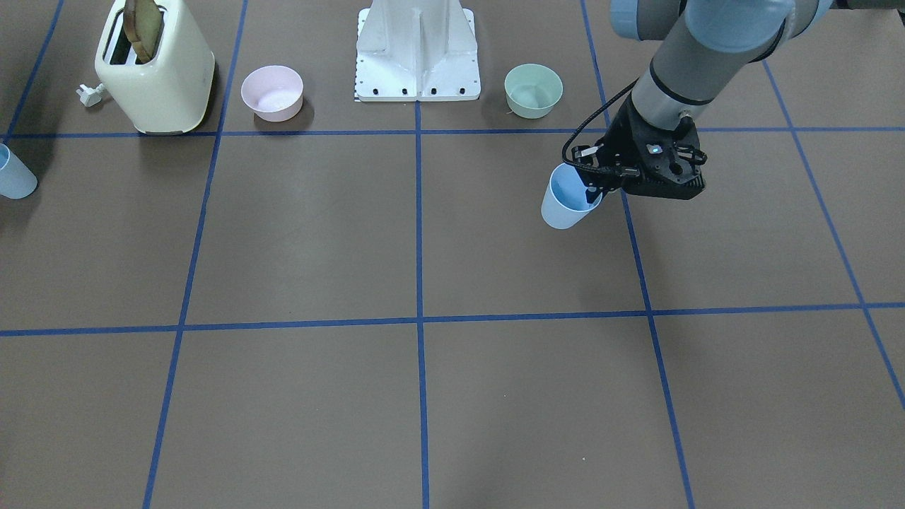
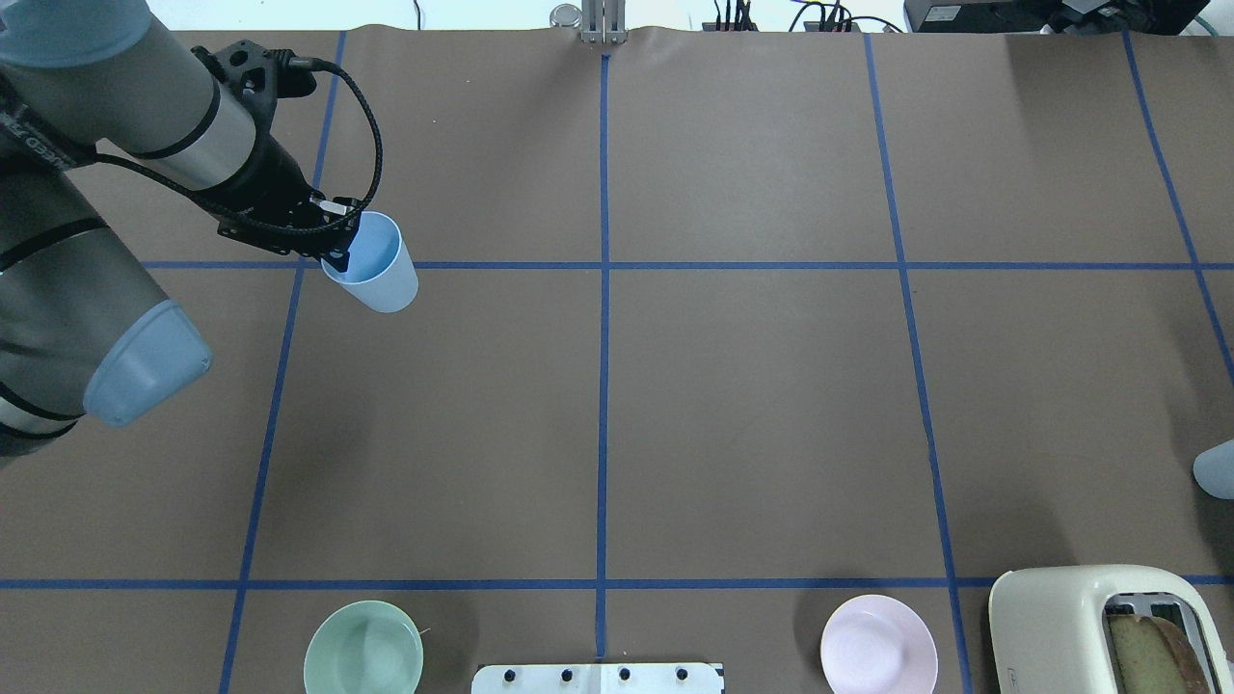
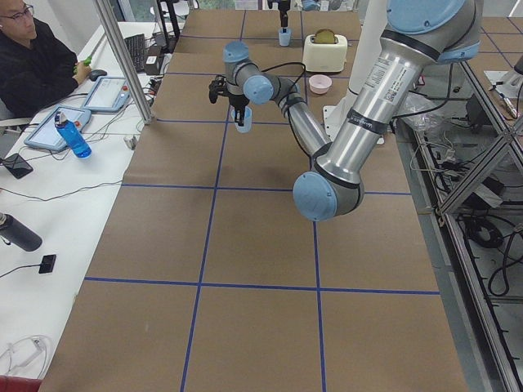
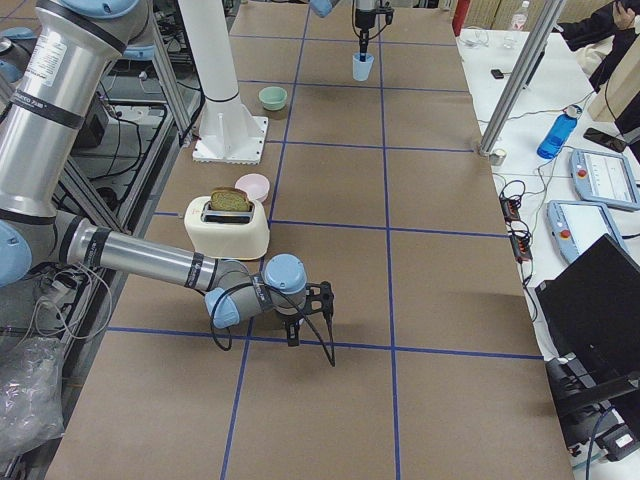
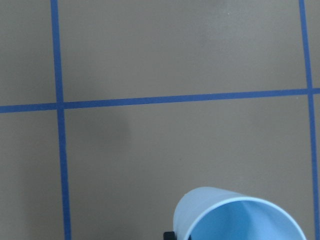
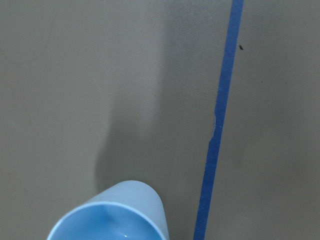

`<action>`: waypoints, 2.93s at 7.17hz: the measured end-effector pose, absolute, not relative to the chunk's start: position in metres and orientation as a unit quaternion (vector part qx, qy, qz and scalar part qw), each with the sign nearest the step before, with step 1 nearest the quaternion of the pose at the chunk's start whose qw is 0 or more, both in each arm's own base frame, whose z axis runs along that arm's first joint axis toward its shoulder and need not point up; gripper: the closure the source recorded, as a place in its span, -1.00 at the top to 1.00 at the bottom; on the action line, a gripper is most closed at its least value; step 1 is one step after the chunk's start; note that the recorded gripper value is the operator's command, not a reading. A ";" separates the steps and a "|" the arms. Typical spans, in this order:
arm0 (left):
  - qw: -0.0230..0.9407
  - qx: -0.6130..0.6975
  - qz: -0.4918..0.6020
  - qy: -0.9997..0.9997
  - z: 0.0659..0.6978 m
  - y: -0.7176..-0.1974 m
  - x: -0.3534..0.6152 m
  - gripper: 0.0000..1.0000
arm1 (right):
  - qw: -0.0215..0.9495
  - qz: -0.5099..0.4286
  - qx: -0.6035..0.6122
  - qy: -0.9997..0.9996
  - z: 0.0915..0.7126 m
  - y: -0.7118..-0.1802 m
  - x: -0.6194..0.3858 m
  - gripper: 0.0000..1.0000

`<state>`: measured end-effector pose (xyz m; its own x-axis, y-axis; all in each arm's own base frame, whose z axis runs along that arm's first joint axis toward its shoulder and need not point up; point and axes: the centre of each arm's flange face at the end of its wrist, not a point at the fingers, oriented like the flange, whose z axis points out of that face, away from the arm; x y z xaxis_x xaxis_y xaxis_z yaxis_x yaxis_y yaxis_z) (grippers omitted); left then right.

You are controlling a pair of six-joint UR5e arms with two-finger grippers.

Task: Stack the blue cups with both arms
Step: 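Carry the blue cup toward center with left gripper while right arm reaches other cup, then set the cup at center with left gripper while right gripper lifts second cup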

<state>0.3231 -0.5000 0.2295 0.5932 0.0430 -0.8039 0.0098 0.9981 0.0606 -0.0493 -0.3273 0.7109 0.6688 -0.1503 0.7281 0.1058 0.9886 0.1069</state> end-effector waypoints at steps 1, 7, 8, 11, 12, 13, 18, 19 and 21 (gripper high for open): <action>0.892 0.029 0.009 0.452 0.228 -0.500 0.324 -1.00 | 0.913 -0.070 0.028 -0.401 0.712 -0.327 -0.050 -1.00; 0.890 0.014 0.001 0.456 0.192 -0.526 0.373 -1.00 | 0.900 -0.083 0.052 -0.424 0.696 -0.354 -0.058 -1.00; 0.890 0.008 0.001 0.456 0.183 -0.527 0.392 -1.00 | 0.895 -0.075 0.049 -0.438 0.686 -0.366 -0.056 -1.00; 0.886 0.007 -0.002 0.463 0.176 -0.525 0.453 -1.00 | 0.882 -0.045 0.052 -0.466 0.623 -0.435 -0.046 -1.00; 0.885 0.013 -0.004 0.465 0.180 -0.523 0.478 -1.00 | 0.882 -0.039 0.053 -0.467 0.582 -0.465 -0.047 -1.00; 0.885 0.018 -0.004 0.466 0.182 -0.519 0.502 -1.00 | 0.883 -0.030 0.049 -0.466 0.538 -0.494 -0.047 -1.00; 0.888 0.027 0.017 0.458 0.187 -0.489 0.563 -1.00 | 0.894 -0.012 0.044 -0.445 0.417 -0.568 -0.055 -1.00; 0.889 0.028 0.019 0.457 0.187 -0.484 0.568 -1.00 | 0.895 -0.012 0.045 -0.443 0.413 -0.571 -0.057 -1.00; 0.890 0.032 0.023 0.455 0.187 -0.477 0.574 -0.94 | 0.897 -0.014 0.045 -0.440 0.411 -0.572 -0.061 -1.00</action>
<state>0.5740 -0.4773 0.1871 0.5855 0.0692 -0.8077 -0.0112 0.9969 0.0773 -0.0605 -0.5722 0.4112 0.6130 -0.0651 0.7874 -0.0133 0.9956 0.0926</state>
